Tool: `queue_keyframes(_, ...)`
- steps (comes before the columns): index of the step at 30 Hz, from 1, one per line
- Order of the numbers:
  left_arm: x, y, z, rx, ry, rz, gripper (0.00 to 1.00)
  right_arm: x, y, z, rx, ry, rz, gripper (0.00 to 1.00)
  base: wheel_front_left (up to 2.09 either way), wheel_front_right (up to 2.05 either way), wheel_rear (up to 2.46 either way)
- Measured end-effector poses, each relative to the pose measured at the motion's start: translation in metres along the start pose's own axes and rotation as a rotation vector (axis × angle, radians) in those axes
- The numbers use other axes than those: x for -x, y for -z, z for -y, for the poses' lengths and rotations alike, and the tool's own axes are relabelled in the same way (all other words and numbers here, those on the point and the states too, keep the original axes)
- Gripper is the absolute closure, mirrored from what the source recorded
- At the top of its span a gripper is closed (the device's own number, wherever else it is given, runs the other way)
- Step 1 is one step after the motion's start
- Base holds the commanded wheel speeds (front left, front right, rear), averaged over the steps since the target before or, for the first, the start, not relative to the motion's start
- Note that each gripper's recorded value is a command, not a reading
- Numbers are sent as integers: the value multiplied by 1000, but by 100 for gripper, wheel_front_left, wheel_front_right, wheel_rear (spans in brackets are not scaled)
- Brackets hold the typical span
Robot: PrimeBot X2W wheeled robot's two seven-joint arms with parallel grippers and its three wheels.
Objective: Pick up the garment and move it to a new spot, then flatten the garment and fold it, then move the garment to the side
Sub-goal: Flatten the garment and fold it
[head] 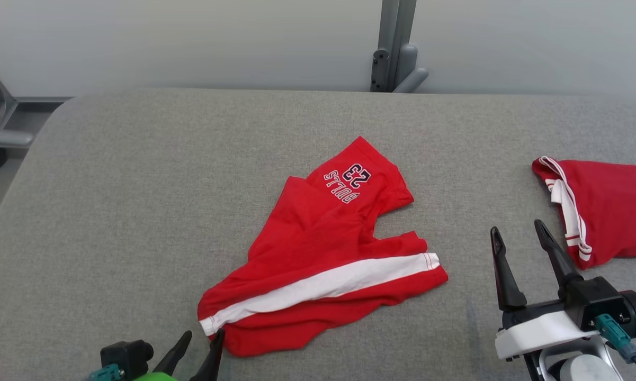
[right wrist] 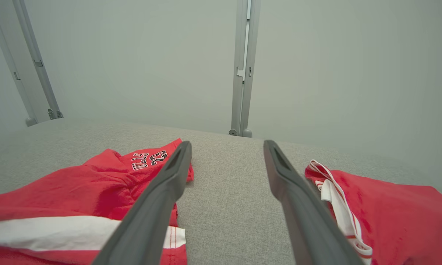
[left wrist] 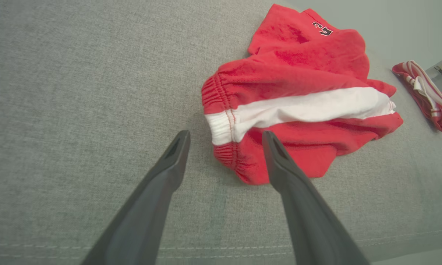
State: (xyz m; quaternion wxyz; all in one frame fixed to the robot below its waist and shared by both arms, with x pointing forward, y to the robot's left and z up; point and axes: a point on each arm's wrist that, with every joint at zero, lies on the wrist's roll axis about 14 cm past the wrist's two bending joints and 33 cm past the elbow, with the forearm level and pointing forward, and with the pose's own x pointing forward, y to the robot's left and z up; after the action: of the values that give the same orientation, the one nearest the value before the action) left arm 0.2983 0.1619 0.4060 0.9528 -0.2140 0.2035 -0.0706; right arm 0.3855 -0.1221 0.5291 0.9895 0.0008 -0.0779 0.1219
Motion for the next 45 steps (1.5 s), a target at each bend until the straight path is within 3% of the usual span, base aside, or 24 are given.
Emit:
queue_keyframes(11,-30,8,1,26,35,-85,0,-15,22,6,11,4,-47,0,0,0,0)
queue_keyframes(12,-32,10,2,23,41,-95,11,-16,24,6,10,6,-51,0,0,0,0)
queue_keyframes(13,-33,12,3,24,48,-105,44,-16,25,8,10,8,-55,0,0,0,0)
queue_keyframes(14,-33,13,2,25,50,-109,88,-16,27,9,10,11,-60,0,0,0,0)
queue_keyframes(15,-34,14,2,23,51,-113,100,-16,28,9,10,13,-63,0,0,0,0)
queue_keyframes(19,-35,12,3,2,70,-117,100,-16,37,0,-3,-15,-87,0,0,0,0)
queue_keyframes(25,-36,5,1,-10,78,-107,100,-12,81,-53,-60,-167,-248,0,0,0,0)
queue_keyframes(45,-37,0,-11,-22,48,-95,100,-13,136,-75,-95,-251,-517,0,0,0,0)
